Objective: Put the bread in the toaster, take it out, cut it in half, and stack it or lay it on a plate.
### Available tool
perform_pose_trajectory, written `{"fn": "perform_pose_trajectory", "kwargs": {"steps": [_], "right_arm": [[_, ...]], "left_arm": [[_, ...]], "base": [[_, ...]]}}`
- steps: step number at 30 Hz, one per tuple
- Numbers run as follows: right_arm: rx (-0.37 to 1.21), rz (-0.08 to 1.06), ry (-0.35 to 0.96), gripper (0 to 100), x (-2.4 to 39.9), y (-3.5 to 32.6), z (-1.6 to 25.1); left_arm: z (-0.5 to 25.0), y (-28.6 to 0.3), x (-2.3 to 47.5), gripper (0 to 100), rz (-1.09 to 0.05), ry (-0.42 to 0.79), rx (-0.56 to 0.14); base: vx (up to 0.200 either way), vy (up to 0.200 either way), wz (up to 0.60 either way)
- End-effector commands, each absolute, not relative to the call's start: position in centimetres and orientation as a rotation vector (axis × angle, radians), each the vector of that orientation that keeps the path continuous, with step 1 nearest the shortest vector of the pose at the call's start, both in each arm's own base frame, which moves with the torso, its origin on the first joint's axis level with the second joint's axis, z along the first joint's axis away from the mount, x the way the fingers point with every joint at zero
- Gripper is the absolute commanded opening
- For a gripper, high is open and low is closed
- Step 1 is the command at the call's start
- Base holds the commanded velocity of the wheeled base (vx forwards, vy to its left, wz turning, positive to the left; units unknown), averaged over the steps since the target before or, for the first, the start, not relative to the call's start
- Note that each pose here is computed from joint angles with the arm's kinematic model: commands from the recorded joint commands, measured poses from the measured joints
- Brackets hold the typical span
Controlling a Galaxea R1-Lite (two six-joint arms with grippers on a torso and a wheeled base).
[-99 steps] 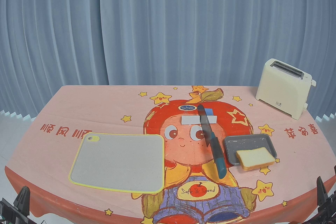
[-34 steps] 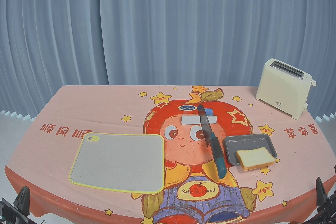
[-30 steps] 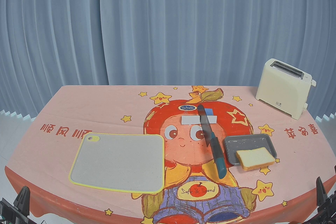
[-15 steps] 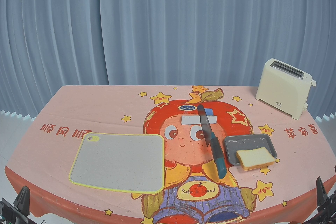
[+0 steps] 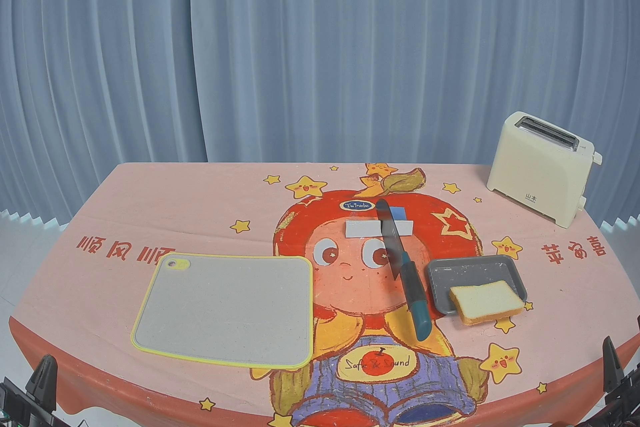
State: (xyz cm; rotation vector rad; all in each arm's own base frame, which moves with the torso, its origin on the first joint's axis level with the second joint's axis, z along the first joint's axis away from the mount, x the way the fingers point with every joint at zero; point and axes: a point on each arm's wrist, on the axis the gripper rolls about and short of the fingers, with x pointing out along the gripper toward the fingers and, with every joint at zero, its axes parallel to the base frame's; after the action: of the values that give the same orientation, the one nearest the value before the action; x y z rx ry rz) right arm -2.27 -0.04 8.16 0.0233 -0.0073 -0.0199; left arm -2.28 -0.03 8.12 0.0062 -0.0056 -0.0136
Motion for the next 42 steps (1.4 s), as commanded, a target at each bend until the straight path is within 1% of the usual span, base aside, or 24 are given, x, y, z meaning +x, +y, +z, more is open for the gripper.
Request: {"fn": "perform_pose_trajectory", "kwargs": {"steps": [1,24,25,28,29,33,42], "right_arm": [[0.023,-0.020,-0.008,100,-2.3,0.0,7.6],[0.022,-0.024,-0.013,100,-2.3,-0.1,7.7],[0.023,-0.026,-0.025,100,-2.3,-0.1,7.8],[0.017,-0.045,-0.200,100,-2.5,-0.1,9.6],[0.009,-0.047,-0.203,100,-2.5,-0.1,9.6],[0.008,-0.046,-0.152,100,-2.4,-0.1,9.1],[0.007,-0.038,-0.118,100,-2.4,-0.1,8.8]], "left_arm": [[7.6,0.0,-2.2,0,-0.014,0.003,0.006],[7.6,0.0,-2.2,0,-0.014,0.003,0.006],[7.6,0.0,-2.2,0,-0.014,0.003,0.006],[7.6,0.0,-2.2,0,-0.014,0.005,0.008],[7.6,0.0,-2.2,0,-0.014,0.005,0.006],[7.6,0.0,-2.2,0,-0.014,0.005,0.006],[7.6,0.0,-2.2,0,-0.014,0.005,0.006]], "base": [[0.000,0.000,0.00],[0.000,0.000,0.00],[0.000,0.000,0.00],[0.000,0.000,0.00],[0.000,0.000,0.00],[0.000,0.000,0.00],[0.000,0.000,0.00]]}}
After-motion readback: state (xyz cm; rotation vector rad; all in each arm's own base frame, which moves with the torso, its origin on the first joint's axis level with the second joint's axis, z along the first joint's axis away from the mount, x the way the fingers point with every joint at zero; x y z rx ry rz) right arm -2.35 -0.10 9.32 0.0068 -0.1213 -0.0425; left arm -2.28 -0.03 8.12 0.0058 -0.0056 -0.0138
